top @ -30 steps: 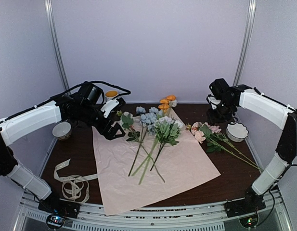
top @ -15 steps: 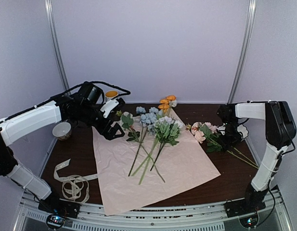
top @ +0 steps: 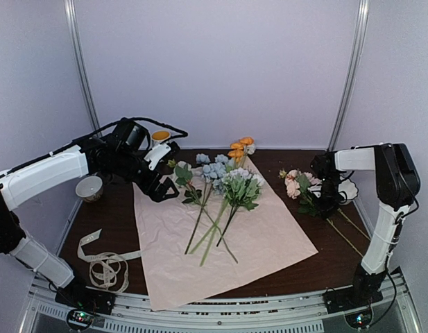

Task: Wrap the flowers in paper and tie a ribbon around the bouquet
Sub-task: Pick up the fake flower from the corner of the board, then pass from the right arm to the left

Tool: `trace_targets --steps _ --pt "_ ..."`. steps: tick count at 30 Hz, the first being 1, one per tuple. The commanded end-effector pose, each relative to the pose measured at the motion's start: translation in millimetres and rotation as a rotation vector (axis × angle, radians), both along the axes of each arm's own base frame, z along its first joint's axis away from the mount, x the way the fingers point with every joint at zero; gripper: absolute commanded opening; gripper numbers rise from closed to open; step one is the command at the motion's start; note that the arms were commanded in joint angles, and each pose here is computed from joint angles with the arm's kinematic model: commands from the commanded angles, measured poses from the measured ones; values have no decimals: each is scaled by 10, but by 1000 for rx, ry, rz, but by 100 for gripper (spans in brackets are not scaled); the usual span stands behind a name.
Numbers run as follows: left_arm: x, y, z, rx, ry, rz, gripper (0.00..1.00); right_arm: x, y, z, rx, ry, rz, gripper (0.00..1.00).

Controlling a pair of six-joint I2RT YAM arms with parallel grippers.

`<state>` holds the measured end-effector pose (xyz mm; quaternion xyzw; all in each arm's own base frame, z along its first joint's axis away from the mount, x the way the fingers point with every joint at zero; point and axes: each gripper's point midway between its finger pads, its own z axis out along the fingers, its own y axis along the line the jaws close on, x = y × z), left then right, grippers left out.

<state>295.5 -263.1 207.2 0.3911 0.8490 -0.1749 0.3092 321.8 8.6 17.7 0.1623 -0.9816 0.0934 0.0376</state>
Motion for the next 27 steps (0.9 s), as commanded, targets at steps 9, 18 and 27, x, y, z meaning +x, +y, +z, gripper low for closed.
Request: trace_targets --steps 9,18,27 --pt "77 -8 155 -26 -52 -2 98 222 334 1062 52 -300 45 0" --pt "-24 -133 412 -147 -126 -82 95 216 1863 3047 755 -863 194 0" --pt "-668 -570 1324 -523 -275 -410 88 -600 3643 4165 1534 -969 470 0"
